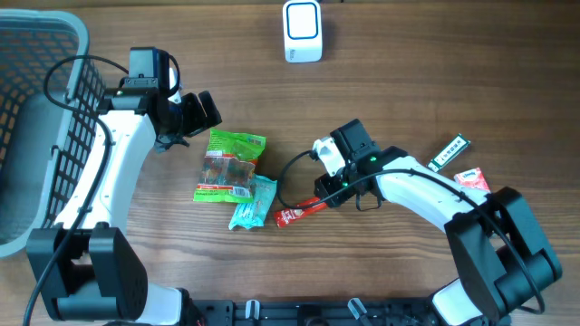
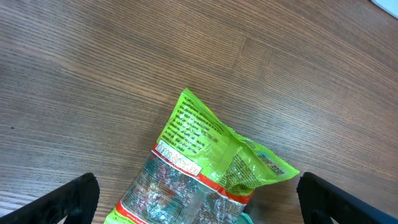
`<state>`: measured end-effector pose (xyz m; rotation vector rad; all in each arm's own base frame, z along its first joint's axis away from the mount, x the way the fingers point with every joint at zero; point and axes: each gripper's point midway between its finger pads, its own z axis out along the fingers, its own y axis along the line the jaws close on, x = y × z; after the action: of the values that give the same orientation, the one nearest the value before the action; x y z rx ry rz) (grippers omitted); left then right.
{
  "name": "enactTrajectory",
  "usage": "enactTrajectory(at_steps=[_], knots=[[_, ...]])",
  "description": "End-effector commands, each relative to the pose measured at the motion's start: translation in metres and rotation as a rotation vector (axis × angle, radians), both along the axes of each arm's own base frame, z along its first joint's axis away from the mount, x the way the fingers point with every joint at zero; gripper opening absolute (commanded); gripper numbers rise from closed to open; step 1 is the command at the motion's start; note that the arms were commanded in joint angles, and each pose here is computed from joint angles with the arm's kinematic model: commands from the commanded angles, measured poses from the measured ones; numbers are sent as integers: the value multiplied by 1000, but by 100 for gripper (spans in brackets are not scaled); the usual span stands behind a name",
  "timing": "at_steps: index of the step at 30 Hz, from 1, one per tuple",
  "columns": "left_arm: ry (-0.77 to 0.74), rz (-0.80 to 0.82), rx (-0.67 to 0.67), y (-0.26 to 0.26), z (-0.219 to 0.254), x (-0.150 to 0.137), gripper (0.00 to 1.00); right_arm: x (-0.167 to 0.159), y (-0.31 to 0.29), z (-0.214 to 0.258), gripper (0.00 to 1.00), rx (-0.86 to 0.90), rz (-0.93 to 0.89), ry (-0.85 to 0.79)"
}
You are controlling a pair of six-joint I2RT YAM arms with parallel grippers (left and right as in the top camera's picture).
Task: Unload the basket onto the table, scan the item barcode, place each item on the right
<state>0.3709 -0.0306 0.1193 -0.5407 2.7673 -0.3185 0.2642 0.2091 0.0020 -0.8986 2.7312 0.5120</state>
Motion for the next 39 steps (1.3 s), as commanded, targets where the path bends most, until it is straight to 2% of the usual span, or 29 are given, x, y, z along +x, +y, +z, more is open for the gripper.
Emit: enactTrajectory(at_steps=[1, 4, 5, 7, 13, 15, 17, 19, 21, 24, 28, 35, 39], knots=[[14, 8, 5, 2, -5, -1, 100, -14, -13, -15, 47, -71, 25, 38], [14, 8, 5, 2, -5, -1, 100, -8, -38, -26, 38, -195, -67, 2], [14, 8, 5, 2, -5, -1, 100, -2, -59, -31, 37, -296, -165, -30], [14, 8, 5, 2, -5, -1, 100, 4, -82, -31, 41, -396, -298, -66], [14, 8, 5, 2, -5, -1, 100, 11, -103, -27, 47, -502, -354, -126], [14, 8, 5, 2, -5, -1, 100, 10, -99, -28, 50, -484, -348, -113], [14, 8, 5, 2, -5, -1, 100, 3, -78, -29, 59, -384, -282, -50], [14, 8, 5, 2, -5, -1, 100, 3, -58, -22, 59, -305, -208, -16], [14, 8, 5, 2, -5, -1, 100, 10, -53, -9, 55, -295, -213, -18], [14, 8, 5, 2, -5, -1, 100, 13, -32, 17, 55, -213, -151, 14], [14, 8, 5, 2, -5, -1, 100, -8, 3, 33, 55, -31, 15, 102], [14, 8, 5, 2, -5, -1, 100, -14, -9, 13, 54, -76, 7, 90], [14, 8, 5, 2, -5, -1, 100, -16, -30, -10, 54, -162, -43, 53]])
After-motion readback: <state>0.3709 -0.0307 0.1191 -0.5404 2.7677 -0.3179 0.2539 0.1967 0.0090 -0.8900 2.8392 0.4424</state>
